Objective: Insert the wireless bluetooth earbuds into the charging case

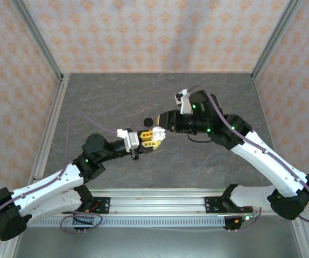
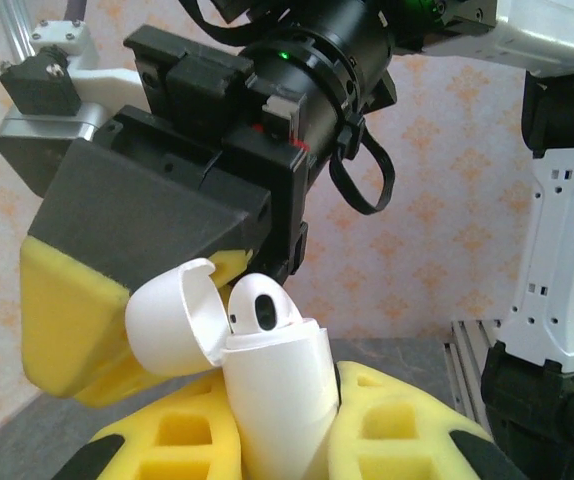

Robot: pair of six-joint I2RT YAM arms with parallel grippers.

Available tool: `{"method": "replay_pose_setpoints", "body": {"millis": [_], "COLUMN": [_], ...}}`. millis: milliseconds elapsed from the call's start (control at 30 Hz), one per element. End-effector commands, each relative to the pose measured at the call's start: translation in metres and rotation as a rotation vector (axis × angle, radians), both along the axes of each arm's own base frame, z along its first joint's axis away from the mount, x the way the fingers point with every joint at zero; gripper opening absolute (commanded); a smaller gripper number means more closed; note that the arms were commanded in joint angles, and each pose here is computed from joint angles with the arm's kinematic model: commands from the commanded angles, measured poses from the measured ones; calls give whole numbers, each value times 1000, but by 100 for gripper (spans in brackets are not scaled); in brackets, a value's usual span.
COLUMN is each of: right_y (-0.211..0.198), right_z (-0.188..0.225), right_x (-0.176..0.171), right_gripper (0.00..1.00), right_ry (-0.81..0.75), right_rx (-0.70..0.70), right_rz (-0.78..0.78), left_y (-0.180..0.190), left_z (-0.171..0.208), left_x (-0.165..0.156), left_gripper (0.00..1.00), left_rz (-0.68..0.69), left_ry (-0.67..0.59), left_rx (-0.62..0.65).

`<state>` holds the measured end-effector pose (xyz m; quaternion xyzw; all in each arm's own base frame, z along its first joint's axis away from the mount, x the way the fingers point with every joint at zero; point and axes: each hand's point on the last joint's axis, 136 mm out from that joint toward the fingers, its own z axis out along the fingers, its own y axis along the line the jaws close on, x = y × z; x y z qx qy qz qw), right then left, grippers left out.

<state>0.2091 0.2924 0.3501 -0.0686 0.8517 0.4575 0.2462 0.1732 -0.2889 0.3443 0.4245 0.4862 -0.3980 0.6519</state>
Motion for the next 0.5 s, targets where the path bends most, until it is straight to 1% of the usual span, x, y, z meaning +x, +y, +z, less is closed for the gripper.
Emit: {"method": "replay_pose_setpoints", "body": {"millis": [0, 233, 400, 467], "right_y": [8, -15, -30, -32], "right_z": [17, 0, -6, -11], "right_x": [-25, -44, -48, -46], "right_gripper": [25, 24, 25, 27], "right_ry": [14, 35, 22, 21], "right_rx": [103, 83, 53, 34], "right_rz": [117, 102, 60, 48], "left_y": [-1, 3, 6, 7], "left_z": [15, 11, 8, 7], "left_x": [0, 13, 20, 22], "left_gripper": [0, 0, 0, 0], "left_rz": [2, 68, 101, 112], "left_ry": [-11, 41, 77, 89], "left_rx": [-22, -37, -58, -59]}}
